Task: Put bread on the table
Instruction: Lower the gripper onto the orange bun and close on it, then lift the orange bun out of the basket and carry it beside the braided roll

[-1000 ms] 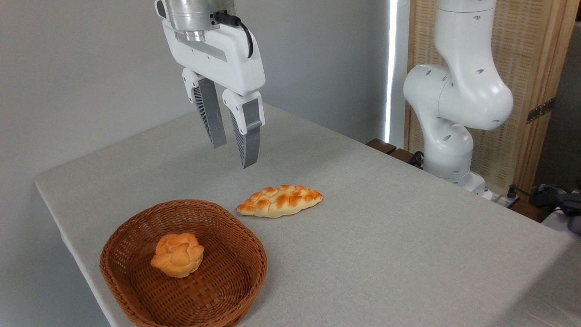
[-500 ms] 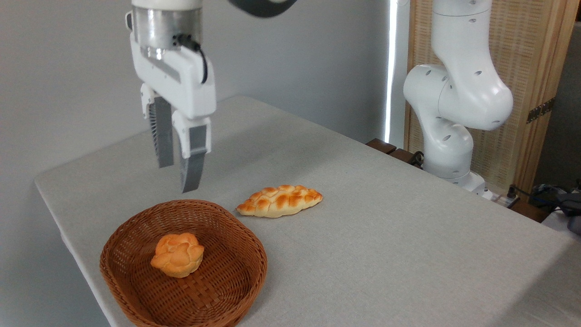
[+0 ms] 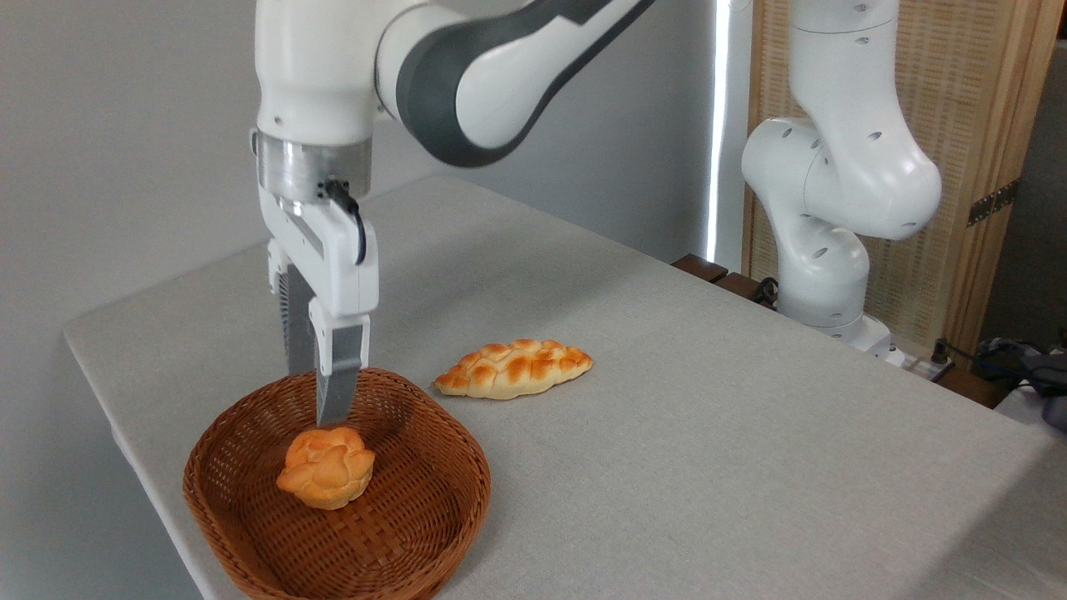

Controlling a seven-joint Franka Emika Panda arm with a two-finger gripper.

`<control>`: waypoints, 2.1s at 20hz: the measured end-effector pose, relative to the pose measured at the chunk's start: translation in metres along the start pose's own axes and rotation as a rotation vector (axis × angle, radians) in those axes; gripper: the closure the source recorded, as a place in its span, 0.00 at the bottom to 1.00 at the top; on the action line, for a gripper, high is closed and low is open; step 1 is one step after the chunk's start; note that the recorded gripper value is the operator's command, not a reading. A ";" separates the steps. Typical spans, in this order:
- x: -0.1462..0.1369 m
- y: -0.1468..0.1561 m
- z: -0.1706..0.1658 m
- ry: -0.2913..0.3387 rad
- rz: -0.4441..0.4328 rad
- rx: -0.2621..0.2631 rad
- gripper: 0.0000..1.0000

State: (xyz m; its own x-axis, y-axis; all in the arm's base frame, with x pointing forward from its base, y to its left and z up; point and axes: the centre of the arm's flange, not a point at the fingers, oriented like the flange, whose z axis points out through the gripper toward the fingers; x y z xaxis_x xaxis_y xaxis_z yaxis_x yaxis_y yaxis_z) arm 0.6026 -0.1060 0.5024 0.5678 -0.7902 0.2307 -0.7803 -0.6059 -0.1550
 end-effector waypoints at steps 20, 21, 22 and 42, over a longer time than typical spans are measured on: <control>0.005 0.016 0.087 -0.075 0.218 0.061 0.37; 0.005 0.016 0.088 -0.075 0.218 0.060 0.46; 0.005 0.016 0.088 -0.075 0.218 0.059 0.53; 0.011 0.016 0.080 -0.061 0.223 0.070 0.63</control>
State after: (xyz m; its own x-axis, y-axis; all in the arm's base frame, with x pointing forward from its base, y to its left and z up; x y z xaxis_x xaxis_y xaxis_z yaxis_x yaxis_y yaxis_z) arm 0.6172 -0.1314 0.4257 0.4001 -0.9079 0.1249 -0.8691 -0.4191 -0.2627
